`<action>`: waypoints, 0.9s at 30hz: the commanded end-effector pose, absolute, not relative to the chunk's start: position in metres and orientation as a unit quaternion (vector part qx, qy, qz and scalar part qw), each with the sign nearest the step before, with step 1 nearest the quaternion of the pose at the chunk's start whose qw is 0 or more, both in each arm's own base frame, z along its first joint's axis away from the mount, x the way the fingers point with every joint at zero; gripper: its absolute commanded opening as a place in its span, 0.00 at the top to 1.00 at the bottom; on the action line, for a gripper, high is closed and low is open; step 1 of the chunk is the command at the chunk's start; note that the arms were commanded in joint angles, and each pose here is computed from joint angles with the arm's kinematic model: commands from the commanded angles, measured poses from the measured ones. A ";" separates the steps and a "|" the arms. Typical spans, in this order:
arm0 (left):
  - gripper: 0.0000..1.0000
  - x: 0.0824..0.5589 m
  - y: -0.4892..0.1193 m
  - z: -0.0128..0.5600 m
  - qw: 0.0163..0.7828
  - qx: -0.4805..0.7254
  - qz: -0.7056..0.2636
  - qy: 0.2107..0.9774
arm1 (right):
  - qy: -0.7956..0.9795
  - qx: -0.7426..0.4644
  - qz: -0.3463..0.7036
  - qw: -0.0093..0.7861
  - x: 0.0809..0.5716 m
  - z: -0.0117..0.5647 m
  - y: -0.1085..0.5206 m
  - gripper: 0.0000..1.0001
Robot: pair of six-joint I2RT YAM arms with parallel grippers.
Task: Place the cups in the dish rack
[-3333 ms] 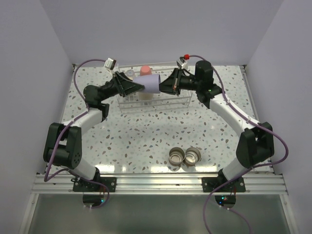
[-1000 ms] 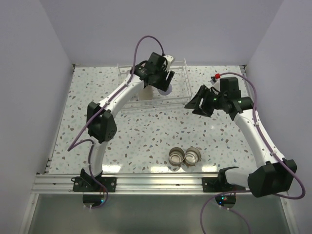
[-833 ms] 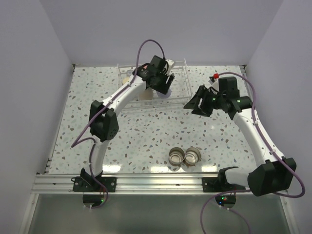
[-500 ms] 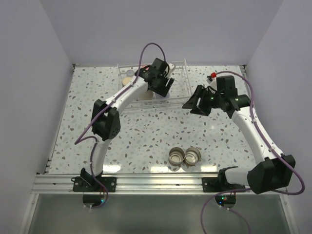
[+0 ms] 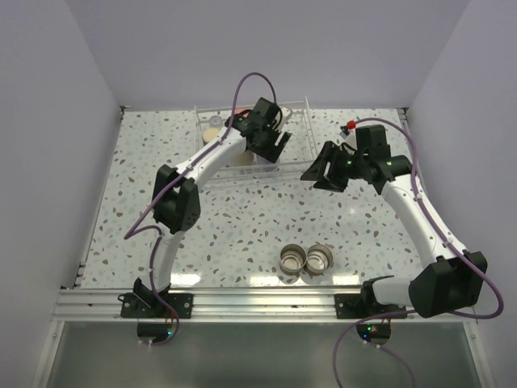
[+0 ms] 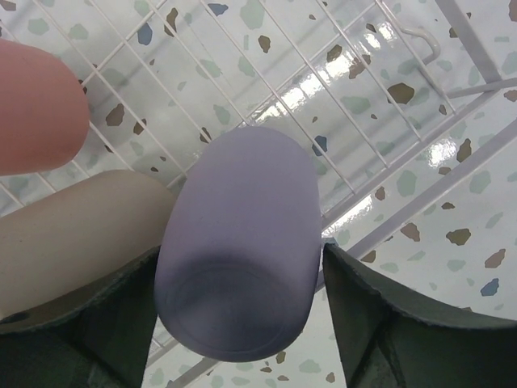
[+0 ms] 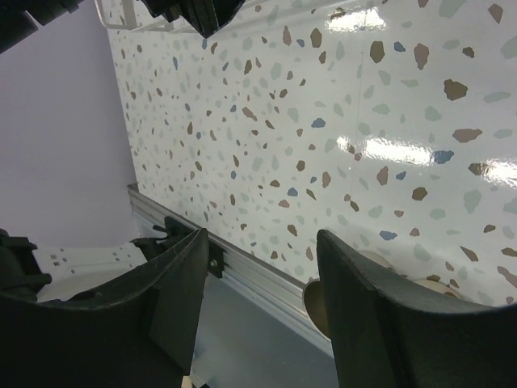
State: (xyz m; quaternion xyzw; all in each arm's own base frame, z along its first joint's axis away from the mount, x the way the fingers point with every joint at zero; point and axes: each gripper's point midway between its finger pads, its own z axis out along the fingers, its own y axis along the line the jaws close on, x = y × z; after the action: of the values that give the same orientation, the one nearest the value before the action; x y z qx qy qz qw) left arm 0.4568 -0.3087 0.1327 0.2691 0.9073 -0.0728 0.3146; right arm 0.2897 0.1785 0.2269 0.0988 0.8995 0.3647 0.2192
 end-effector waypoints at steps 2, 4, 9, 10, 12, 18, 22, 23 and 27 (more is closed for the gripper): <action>0.08 0.456 -0.309 0.139 0.323 0.273 -0.065 0.904 | 0.890 0.079 0.370 0.254 0.299 0.246 0.181 0.41; 0.00 0.458 -0.310 0.144 0.329 0.269 -0.064 0.903 | 0.890 0.079 0.370 0.253 0.299 0.245 0.182 0.41; 0.00 0.462 -0.313 0.169 0.357 0.260 -0.076 0.894 | 0.891 0.077 0.371 0.252 0.298 0.246 0.183 0.41; 0.00 0.463 -0.315 0.175 0.363 0.258 -0.081 0.892 | 0.891 0.078 0.370 0.253 0.299 0.246 0.182 0.41; 0.00 0.463 -0.318 0.191 0.377 0.257 -0.094 0.885 | 0.891 0.076 0.370 0.253 0.298 0.247 0.183 0.41; 0.00 0.460 -0.327 0.255 0.439 0.245 -0.142 0.853 | 0.896 0.070 0.355 0.257 0.297 0.244 0.179 0.41; 0.00 0.455 -0.327 0.307 0.495 0.221 -0.175 0.822 | 0.908 0.056 0.314 0.270 0.297 0.245 0.168 0.40; 0.00 0.455 -0.326 0.314 0.503 0.217 -0.178 0.817 | 0.910 0.051 0.311 0.270 0.296 0.245 0.168 0.40; 0.00 0.442 -0.315 0.358 0.545 0.199 -0.194 0.791 | 0.911 0.040 0.311 0.267 0.293 0.244 0.173 0.40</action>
State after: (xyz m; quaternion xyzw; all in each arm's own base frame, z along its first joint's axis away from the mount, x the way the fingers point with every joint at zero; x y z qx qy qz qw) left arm 0.4528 -0.3182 0.2874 0.2246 0.8384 -0.1550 0.4719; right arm 0.2940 0.1736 0.2381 0.0610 0.9077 0.3267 0.2560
